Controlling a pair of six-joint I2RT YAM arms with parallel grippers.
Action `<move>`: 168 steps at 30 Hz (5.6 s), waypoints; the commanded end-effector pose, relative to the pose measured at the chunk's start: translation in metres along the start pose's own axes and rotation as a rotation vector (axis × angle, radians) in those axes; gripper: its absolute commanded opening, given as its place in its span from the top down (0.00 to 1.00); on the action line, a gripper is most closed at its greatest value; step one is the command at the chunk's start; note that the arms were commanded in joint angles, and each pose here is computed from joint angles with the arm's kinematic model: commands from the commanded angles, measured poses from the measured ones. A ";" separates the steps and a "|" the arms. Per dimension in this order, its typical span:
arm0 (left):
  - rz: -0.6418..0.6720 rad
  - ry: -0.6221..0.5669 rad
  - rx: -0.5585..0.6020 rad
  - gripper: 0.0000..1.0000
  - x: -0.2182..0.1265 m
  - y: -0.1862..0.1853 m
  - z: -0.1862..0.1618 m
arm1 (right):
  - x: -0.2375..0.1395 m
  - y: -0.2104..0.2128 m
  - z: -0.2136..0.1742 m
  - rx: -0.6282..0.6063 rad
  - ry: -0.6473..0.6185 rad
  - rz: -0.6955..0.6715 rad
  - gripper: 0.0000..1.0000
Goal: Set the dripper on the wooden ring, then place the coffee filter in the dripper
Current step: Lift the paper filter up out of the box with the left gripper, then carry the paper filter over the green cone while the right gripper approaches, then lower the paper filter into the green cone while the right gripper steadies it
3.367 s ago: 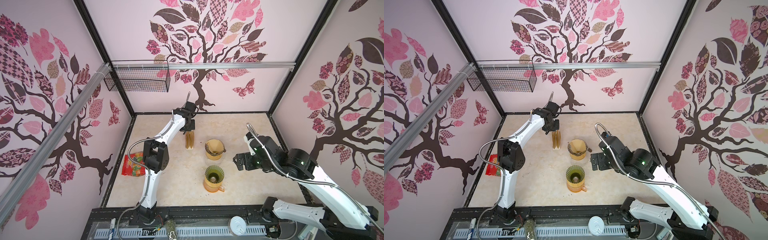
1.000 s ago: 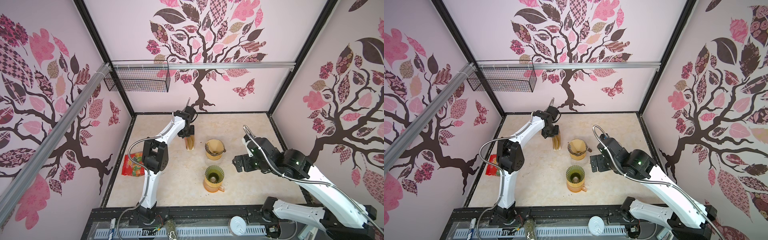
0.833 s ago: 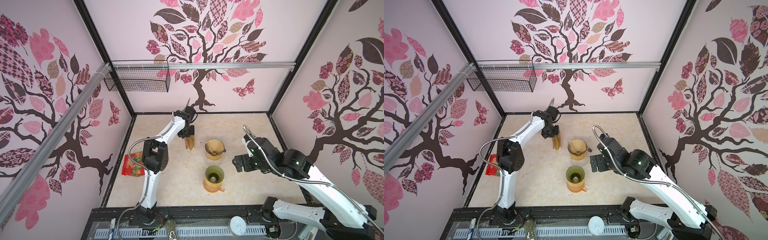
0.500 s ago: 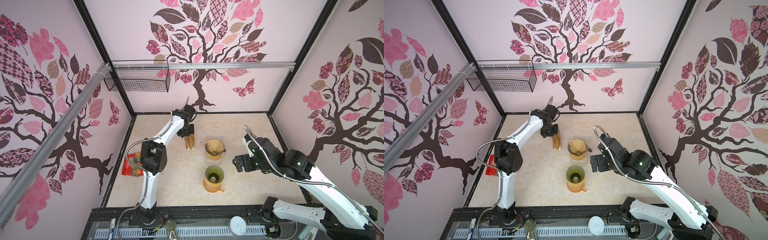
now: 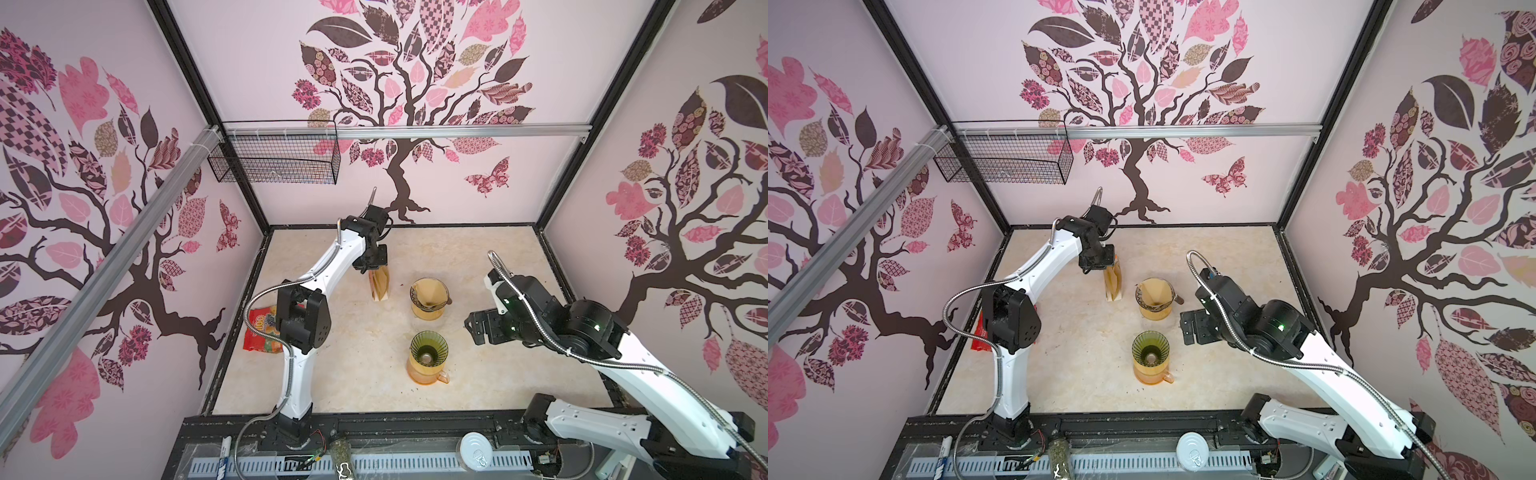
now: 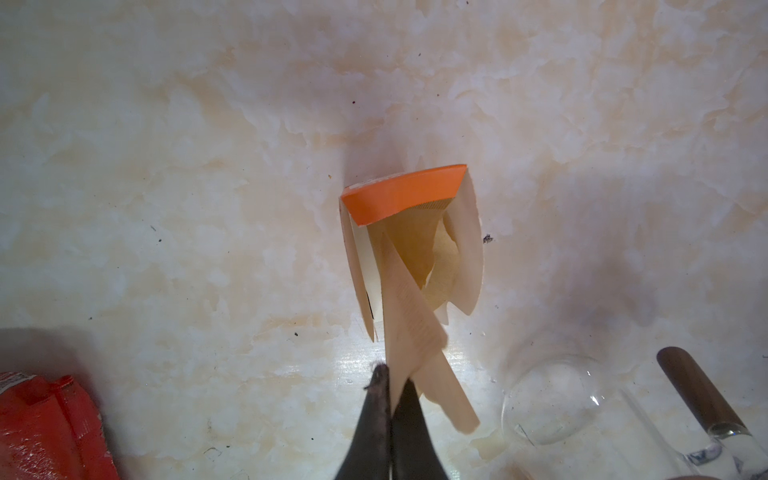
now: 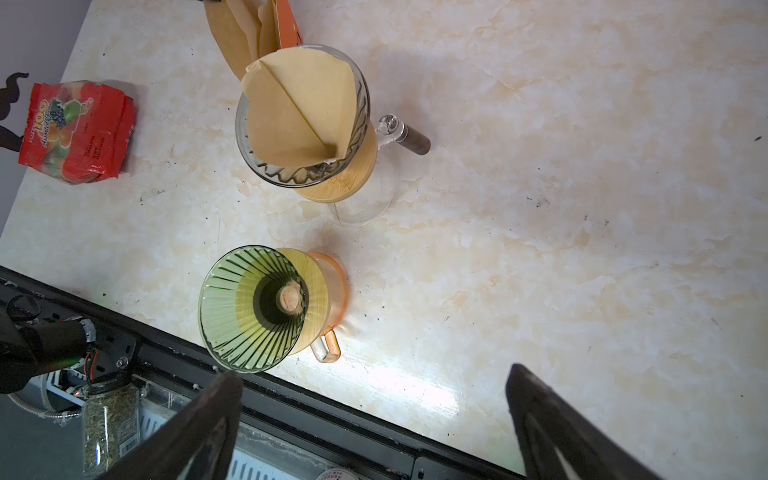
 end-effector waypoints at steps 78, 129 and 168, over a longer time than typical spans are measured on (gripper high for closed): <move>-0.505 0.302 0.103 1.00 -0.150 -0.149 -0.210 | -0.012 0.043 -0.008 -0.128 -0.067 0.351 0.00; -0.318 0.332 0.216 0.78 -0.108 -0.141 -0.210 | 0.097 0.033 -0.047 -0.057 0.124 0.085 0.21; -0.196 0.388 0.277 0.48 -0.080 -0.117 -0.231 | 0.110 0.016 -0.053 -0.008 0.156 0.033 0.21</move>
Point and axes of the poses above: each gripper's point midway between its finger pads, its own x axis out along the fingers, its own y axis along the line the jaws close on, z = x × y, the point moved 4 cm from there along -x, back along the fingers, and after that the axes turned 7 degrees about x, right-handed, at the moved point
